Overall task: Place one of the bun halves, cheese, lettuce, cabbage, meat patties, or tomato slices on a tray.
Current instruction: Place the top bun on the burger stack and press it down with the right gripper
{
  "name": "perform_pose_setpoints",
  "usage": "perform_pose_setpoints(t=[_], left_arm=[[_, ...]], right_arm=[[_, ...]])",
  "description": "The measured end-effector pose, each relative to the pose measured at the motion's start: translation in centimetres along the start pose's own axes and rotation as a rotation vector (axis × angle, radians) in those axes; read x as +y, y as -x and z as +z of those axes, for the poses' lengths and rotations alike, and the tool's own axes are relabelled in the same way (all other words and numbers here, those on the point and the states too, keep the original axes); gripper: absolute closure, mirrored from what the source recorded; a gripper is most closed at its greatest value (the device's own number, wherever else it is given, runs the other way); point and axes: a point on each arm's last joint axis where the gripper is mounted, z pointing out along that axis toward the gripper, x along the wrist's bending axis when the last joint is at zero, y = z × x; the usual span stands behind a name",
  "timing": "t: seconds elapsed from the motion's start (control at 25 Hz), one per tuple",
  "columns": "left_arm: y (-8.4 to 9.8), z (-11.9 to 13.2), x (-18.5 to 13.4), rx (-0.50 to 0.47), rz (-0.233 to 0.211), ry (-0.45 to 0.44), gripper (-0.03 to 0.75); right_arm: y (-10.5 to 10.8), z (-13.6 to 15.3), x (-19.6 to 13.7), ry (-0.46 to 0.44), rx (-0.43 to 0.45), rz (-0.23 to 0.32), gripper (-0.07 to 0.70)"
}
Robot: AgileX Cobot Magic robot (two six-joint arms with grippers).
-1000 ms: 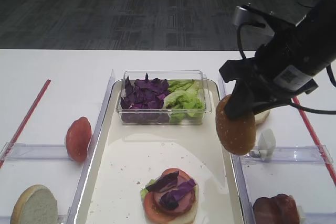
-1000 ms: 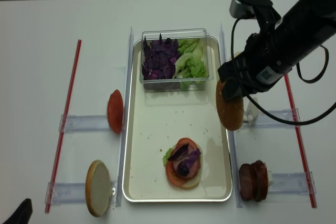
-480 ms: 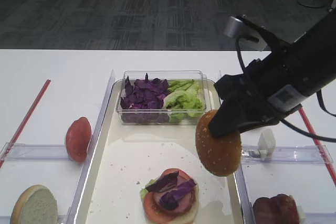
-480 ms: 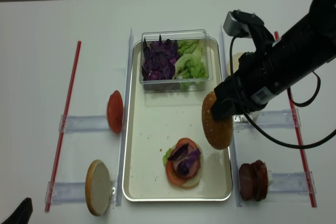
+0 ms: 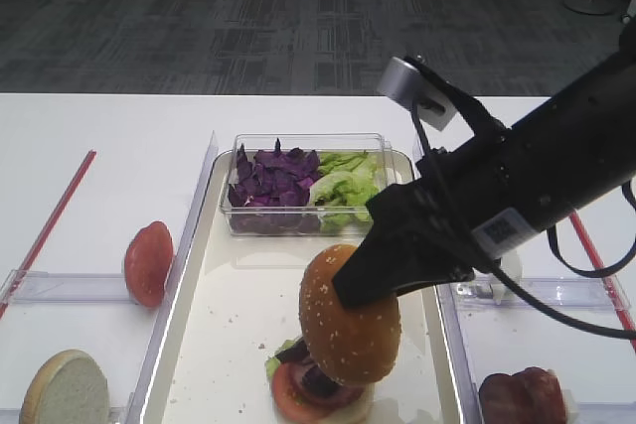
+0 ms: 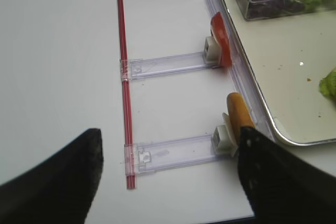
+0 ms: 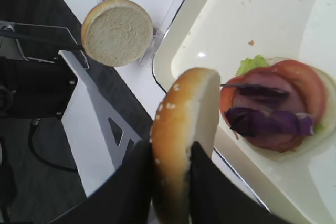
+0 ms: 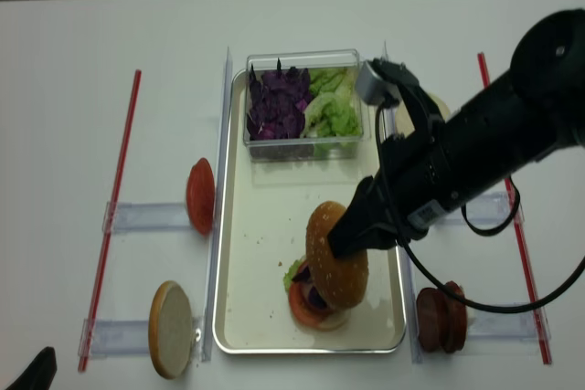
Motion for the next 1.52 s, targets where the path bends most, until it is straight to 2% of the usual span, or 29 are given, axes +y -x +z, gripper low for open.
perform_pose_setpoints(t=[0.16, 0.44, 0.92, 1.52], left_arm=[[0.0, 0.0, 0.0, 0.000, 0.000, 0.000, 0.224], [0.0, 0.0, 0.0, 0.000, 0.000, 0.000, 0.224], [0.0, 0.0, 0.0, 0.000, 0.000, 0.000, 0.224], [0.0, 0.0, 0.0, 0.000, 0.000, 0.000, 0.224]], right_arm=[[-0.1, 0.2, -0.2, 0.017, 0.030, -0.025, 0.425], [0.0, 0.5, -0.4, 0.037, 0.056, -0.036, 0.426], [2.5, 3.2, -0.3, 0.046, 0.123, 0.023, 0.426], [3.9, 4.7, 0.0, 0.053, 0.170, 0.062, 0.426]])
